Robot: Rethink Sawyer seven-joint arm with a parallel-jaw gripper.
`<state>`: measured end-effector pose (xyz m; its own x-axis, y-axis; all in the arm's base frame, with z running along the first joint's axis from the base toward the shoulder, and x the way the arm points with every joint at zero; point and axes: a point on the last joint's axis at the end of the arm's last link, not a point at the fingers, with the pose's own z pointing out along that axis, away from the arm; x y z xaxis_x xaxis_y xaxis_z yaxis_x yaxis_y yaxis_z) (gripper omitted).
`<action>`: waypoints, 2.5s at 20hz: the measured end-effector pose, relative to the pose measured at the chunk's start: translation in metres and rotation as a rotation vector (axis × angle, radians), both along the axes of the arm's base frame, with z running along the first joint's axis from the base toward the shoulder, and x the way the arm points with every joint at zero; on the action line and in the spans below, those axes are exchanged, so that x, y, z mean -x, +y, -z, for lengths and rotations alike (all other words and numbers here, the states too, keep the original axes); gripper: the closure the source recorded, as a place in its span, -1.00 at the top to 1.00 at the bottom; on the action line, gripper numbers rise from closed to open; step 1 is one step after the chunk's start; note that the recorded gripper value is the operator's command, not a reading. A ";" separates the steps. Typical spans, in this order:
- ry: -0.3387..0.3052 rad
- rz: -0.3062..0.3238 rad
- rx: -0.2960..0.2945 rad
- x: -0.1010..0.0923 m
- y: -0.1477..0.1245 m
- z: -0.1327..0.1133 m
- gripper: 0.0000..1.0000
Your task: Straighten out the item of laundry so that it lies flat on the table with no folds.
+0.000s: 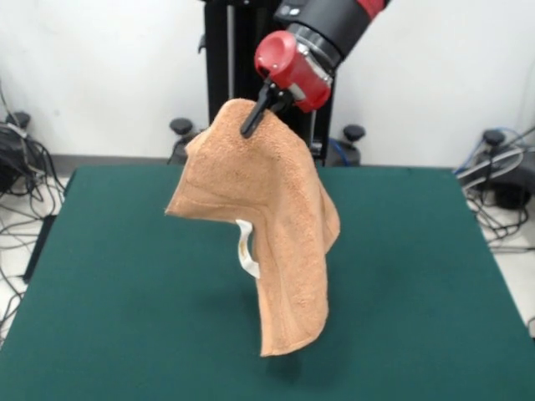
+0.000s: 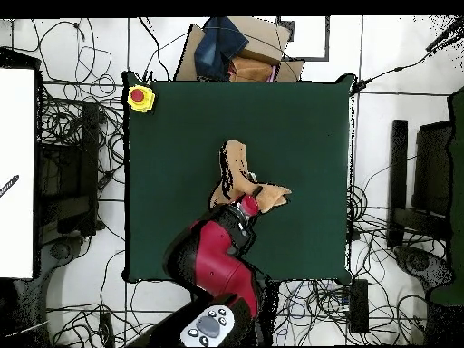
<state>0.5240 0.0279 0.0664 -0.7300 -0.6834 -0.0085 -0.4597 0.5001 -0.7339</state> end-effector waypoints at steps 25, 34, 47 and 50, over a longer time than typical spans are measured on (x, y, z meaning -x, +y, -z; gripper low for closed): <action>0.080 0.018 0.011 0.020 -0.012 0.037 -1.00; 0.123 0.050 0.001 0.031 -0.026 0.059 -1.00; 0.234 0.102 -0.092 0.048 -0.022 0.092 -1.00; 0.269 0.123 -0.114 0.053 -0.023 0.098 -1.00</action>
<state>0.4705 0.0048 -0.0315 -0.7934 -0.5960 0.1240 -0.5607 0.6360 -0.5302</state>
